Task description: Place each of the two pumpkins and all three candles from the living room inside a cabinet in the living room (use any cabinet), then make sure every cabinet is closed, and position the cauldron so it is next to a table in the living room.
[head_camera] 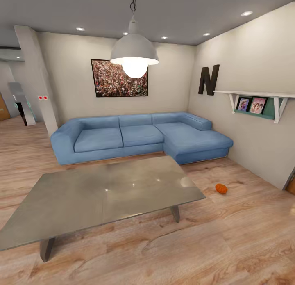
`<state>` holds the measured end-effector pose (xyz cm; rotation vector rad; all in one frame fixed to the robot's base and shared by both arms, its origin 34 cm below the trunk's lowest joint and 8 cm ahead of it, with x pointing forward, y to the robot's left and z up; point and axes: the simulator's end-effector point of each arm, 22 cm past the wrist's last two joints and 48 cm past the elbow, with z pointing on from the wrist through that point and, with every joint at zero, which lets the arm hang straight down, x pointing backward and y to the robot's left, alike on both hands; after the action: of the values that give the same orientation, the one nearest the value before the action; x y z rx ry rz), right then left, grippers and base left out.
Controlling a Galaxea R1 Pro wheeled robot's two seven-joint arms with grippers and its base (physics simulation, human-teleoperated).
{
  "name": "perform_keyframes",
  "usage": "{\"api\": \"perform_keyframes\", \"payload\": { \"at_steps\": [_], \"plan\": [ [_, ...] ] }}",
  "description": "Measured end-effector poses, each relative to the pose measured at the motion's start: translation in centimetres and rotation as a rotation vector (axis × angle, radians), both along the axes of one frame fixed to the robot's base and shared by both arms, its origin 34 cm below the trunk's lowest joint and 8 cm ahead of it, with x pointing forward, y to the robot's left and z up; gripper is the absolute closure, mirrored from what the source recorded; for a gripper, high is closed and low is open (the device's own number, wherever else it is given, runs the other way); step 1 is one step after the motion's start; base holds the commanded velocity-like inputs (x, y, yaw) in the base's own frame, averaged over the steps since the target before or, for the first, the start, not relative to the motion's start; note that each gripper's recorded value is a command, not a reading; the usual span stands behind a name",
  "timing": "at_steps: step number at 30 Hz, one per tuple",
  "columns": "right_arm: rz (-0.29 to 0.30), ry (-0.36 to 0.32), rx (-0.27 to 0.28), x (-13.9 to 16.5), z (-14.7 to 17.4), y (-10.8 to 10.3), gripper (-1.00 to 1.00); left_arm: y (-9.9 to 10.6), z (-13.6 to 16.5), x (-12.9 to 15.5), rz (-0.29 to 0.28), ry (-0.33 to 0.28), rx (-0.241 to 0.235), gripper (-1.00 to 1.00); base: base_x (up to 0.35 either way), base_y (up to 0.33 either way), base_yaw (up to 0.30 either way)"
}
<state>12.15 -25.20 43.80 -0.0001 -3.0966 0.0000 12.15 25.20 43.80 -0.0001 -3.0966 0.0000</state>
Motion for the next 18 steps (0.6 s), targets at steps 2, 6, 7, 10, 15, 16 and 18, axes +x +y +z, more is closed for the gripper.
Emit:
{"api": "perform_keyframes", "payload": {
  "at_steps": [2,6,7,10,15,16,18],
  "plan": [
    [-0.02,-0.02,0.0,1.1,0.0,0.3,-1.0,-0.6,0.0,0.8,0.003,-0.022,-0.015,-1.0,0.0,0.0,0.0],
    [-0.035,-0.053,0.004,2.2,-0.1,0.4,-1.0,-1.0,0.0,2.4,0.005,-0.067,-0.022,-1.0,0.0,0.0,0.0],
    [-0.033,-0.059,0.002,2.4,-0.1,0.4,-1.0,-1.2,0.0,2.8,0.005,-0.078,-0.024,-1.0,0.0,0.0,0.0],
    [-0.032,-0.076,-0.001,2.8,0.0,0.3,-1.0,-1.3,0.0,4.0,0.003,-0.112,-0.026,-1.0,0.0,0.0,0.0],
    [-0.033,-0.099,-0.005,3.3,0.0,0.2,-1.0,-1.3,0.1,6.0,0.001,-0.168,-0.025,-1.0,-0.016,0.0,0.081],
    [-0.033,-0.099,-0.006,3.3,0.0,0.2,-1.0,-1.3,0.2,6.2,0.003,-0.176,-0.024,-1.0,-0.094,0.0,0.222],
    [-0.034,-0.099,-0.007,3.3,0.0,0.2,-1.0,-1.2,0.2,6.4,0.008,-0.187,-0.023,-1.0,-0.114,0.018,0.247]
  ]
}}
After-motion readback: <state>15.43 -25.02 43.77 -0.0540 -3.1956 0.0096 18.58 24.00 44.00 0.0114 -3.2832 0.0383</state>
